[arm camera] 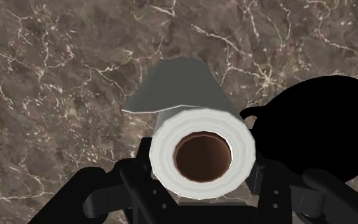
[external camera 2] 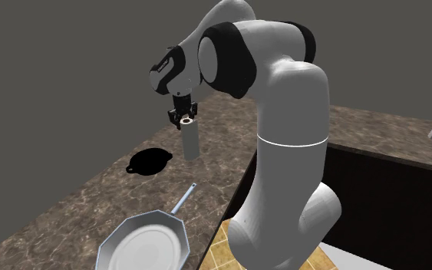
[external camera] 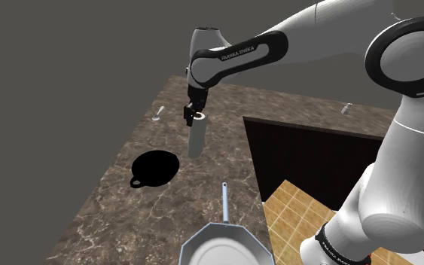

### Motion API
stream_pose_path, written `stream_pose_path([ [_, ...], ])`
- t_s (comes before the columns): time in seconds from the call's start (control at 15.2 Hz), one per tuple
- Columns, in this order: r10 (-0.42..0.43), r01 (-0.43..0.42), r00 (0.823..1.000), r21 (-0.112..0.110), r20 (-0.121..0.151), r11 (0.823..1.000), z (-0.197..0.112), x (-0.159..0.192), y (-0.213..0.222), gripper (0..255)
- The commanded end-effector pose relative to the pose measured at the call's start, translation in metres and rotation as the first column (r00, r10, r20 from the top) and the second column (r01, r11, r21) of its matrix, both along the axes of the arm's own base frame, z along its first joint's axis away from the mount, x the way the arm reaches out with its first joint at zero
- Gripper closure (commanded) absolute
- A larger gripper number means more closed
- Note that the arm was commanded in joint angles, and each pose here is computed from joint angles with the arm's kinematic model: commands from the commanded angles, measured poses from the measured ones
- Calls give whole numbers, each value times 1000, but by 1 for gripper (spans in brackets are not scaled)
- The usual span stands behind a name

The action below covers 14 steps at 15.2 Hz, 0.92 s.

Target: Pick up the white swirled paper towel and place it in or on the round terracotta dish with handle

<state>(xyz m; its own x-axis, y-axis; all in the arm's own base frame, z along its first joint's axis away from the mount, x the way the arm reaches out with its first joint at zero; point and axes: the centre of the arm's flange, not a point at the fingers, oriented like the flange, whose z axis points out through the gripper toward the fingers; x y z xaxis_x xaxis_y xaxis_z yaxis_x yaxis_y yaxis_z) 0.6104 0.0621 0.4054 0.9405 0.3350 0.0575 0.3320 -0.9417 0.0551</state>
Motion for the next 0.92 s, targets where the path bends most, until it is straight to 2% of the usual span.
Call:
stream_pose_path([
  [0.0, -1, 1, 1000, -1, -1, 1000, -1, 0, -1, 255],
  [0.13, -1, 1, 1000, -1, -1, 1000, -1, 0, -1, 255],
  [0.86, -1, 1, 1000, -1, -1, 1000, 57, 0, -1, 255],
])
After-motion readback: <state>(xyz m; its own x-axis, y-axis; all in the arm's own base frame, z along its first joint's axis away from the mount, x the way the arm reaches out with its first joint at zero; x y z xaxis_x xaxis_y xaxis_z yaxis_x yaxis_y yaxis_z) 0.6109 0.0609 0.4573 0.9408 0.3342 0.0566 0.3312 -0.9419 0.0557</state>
